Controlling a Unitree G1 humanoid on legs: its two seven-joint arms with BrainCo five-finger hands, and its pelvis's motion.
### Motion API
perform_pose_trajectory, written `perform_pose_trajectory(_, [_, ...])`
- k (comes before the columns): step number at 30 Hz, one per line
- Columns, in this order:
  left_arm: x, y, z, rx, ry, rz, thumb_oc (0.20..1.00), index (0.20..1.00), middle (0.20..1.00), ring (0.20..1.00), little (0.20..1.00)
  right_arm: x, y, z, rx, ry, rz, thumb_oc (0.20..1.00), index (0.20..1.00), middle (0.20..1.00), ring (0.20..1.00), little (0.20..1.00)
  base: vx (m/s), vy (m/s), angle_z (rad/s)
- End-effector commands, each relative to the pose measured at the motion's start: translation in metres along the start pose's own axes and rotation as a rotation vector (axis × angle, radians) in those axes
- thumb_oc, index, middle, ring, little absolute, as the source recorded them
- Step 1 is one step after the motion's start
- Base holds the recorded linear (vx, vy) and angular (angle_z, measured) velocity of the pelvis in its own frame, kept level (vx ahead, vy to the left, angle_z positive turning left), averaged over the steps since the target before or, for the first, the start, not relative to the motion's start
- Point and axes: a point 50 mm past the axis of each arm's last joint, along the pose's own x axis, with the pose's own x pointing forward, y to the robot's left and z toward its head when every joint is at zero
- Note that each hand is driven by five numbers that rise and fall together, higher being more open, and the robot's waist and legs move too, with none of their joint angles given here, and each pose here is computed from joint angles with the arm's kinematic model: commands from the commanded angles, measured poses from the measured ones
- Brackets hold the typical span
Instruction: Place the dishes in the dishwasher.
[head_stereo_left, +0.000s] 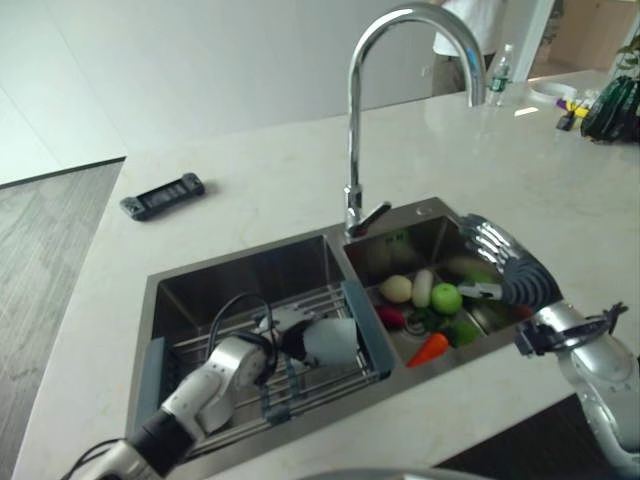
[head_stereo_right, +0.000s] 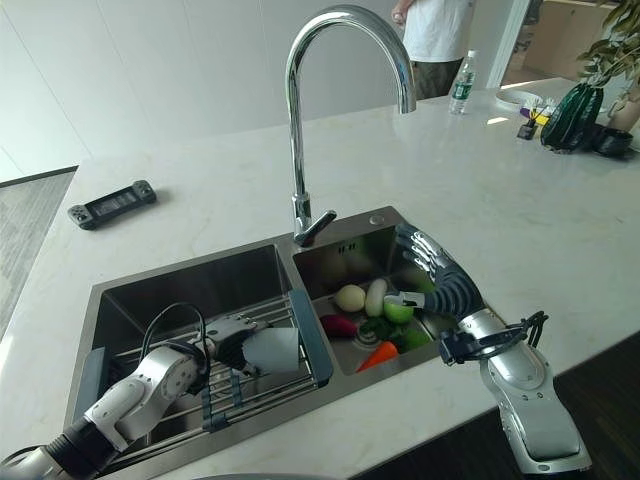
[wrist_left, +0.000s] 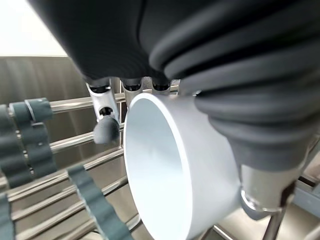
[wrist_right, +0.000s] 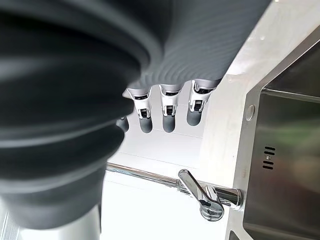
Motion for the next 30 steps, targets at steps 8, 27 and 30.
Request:
perform_pose_trajectory(8, [-0.001,0.002,0.009,-0.094,-0.125,0.075,0.200,0.200,0.200,0.200,0.200,0.015,-0.009,0.037,-0.079,-0.202,-0.029,1.000,1.000,1.000,1.000,1.000,0.00,0.000,0.00])
perform_pose_trajectory(27, [-0.095,0.100,-0.021,-0.275,-0.239,0.974,0.200,0.200,0.200,0.200,0.200,0.003,-0.021,0.034,-0.115,-0.166,-0.150,1.000,1.000,1.000,1.000,1.000,0.00,0.006,0.04])
perform_pose_trajectory(30, [-0.109,0.112,-0.028,-0.320,-0.242,1.133,0.200,0.200,0.200,0.200,0.200,0.004,-0.021,0.032,-0.111,-0.165,-0.158,1.000,1.000,1.000,1.000,1.000,0.01,-0.019,0.14])
